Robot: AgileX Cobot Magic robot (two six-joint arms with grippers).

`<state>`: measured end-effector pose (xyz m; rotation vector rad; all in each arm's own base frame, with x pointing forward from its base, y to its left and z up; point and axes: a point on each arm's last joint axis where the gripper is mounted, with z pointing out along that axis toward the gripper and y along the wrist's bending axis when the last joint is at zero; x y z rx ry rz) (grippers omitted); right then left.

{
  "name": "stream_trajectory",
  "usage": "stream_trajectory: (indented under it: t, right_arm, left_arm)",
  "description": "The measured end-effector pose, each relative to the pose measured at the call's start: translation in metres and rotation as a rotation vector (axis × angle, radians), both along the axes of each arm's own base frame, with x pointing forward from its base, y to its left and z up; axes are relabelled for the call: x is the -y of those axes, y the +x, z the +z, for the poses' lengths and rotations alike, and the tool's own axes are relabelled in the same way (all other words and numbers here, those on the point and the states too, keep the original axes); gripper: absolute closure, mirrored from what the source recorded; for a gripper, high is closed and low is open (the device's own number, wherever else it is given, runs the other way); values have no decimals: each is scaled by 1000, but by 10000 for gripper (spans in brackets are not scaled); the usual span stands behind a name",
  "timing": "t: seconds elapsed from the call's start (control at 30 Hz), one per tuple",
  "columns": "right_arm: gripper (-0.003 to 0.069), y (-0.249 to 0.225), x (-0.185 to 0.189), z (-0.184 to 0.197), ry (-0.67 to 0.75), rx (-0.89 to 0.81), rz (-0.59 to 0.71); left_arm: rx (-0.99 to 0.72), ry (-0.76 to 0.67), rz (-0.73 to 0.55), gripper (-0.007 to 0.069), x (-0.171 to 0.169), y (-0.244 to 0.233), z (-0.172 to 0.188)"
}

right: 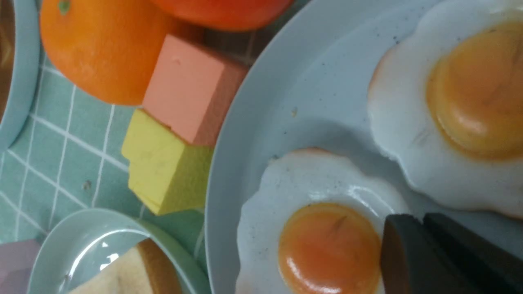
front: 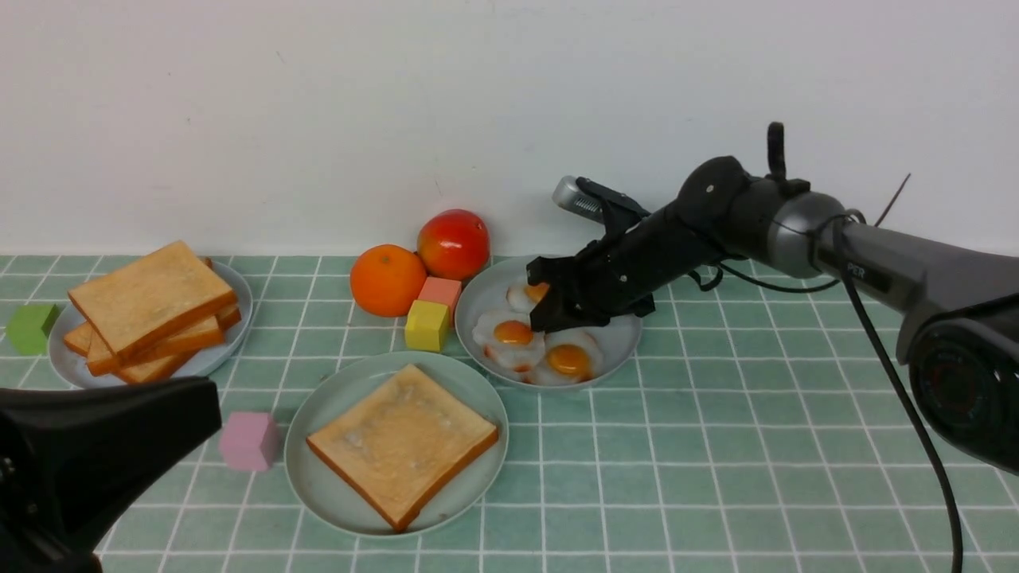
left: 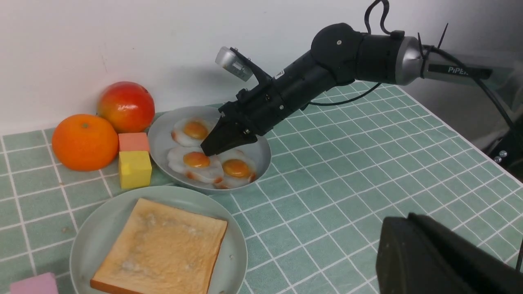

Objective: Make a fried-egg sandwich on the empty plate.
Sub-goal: Use the right arm to grab a fried egg, then use the right arm to place the fried egg on the slice of bread in the middle

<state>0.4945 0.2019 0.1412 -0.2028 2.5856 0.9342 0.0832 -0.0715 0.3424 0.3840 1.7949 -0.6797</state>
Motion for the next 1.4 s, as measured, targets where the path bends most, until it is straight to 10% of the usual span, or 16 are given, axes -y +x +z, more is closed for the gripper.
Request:
stream_trajectory:
  t: [0.77, 1.07, 1.4]
  right_arm:
    - [627, -19, 23, 81, 14, 54, 145]
    - [627, -97, -68, 95, -40, 18, 439]
    - [627, -110, -109, 50, -94, 76, 412]
  left_arm:
    - [-2, 55, 20, 623, -3, 1, -3]
    - [-2, 165, 66, 621, -9, 3, -9]
    - [18, 184, 72, 617, -9, 4, -8]
